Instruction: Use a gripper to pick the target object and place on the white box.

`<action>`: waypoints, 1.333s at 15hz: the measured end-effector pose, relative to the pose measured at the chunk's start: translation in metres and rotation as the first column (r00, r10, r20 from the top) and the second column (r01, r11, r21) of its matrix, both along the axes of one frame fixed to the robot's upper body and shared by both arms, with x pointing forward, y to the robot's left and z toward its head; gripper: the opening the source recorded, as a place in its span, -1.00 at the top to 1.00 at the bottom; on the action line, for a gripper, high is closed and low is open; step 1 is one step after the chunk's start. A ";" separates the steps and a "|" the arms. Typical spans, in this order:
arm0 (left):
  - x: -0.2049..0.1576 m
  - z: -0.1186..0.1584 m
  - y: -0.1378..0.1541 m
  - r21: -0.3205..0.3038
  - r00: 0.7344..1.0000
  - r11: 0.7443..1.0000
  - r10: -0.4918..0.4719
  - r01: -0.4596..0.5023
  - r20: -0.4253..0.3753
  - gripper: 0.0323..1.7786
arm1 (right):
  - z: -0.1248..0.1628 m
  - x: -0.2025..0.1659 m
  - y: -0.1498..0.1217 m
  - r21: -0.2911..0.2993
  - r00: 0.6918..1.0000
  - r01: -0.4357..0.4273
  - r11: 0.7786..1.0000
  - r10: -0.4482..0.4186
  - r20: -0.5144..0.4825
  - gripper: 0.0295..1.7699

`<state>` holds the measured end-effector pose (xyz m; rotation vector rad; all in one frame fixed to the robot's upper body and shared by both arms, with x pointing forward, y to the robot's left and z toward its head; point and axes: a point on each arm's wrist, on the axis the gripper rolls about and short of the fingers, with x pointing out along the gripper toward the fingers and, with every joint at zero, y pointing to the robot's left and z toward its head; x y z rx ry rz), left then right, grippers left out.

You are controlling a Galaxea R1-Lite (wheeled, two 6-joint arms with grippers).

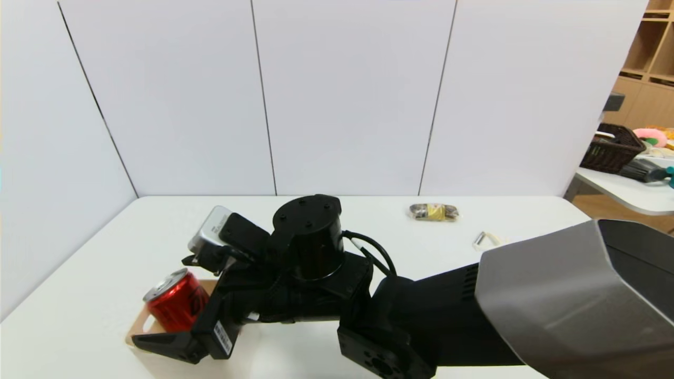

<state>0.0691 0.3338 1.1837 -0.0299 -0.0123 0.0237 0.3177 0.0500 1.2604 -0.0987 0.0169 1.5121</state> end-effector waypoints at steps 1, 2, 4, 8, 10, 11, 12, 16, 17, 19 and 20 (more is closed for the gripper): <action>0.000 0.000 0.000 0.000 1.000 1.000 0.000 0.000 0.000 -0.90 | 0.007 0.001 -0.004 0.010 1.000 0.006 1.000 -0.006 0.007 -0.84; 0.000 0.000 0.000 0.000 1.000 1.000 0.000 0.000 0.000 -0.90 | 0.015 0.001 -0.008 0.023 1.000 0.015 1.000 -0.015 0.014 -0.85; 0.000 0.000 0.000 0.000 1.000 1.000 0.000 0.000 0.000 -0.90 | 0.032 0.004 -0.020 0.048 0.998 0.051 0.998 -0.052 0.025 -0.87; 0.000 0.000 0.000 0.000 1.000 1.000 0.000 0.000 0.000 -0.90 | 0.064 0.019 -0.054 0.076 0.975 0.217 0.973 -0.220 0.034 -0.89; 0.000 0.000 0.000 0.000 1.000 1.000 -0.001 0.001 0.000 -0.90 | 0.078 0.030 -0.077 0.087 0.941 0.330 0.940 -0.335 0.044 -0.90; 0.000 0.000 0.000 0.000 1.000 1.000 -0.001 0.001 0.000 -0.90 | 0.083 0.036 -0.090 0.091 0.920 0.383 0.919 -0.388 0.048 -0.91; 0.000 0.000 0.000 -0.001 1.000 1.000 0.000 0.000 0.000 -0.90 | 0.087 0.042 -0.106 0.086 0.898 0.434 0.897 -0.438 0.046 -0.91; 0.000 0.000 0.000 0.000 1.000 1.000 0.000 0.000 0.000 -0.90 | 0.092 0.058 -0.177 -0.011 0.805 0.593 0.805 -0.593 0.030 -0.91; 0.000 0.000 0.000 0.000 1.000 1.000 0.000 0.000 0.000 -0.90 | 0.093 0.059 -0.195 -0.044 0.772 0.636 0.771 -0.636 0.023 -0.91; 0.000 0.000 0.000 0.000 1.000 1.000 0.000 0.000 0.000 -0.90 | 0.095 0.055 -0.232 -0.111 0.700 0.710 0.695 -0.714 0.009 -0.91; 0.000 0.000 0.000 0.000 1.000 1.000 0.000 0.000 0.000 -0.90 | 0.095 0.049 -0.248 -0.139 0.671 0.734 0.665 -0.741 0.003 -0.91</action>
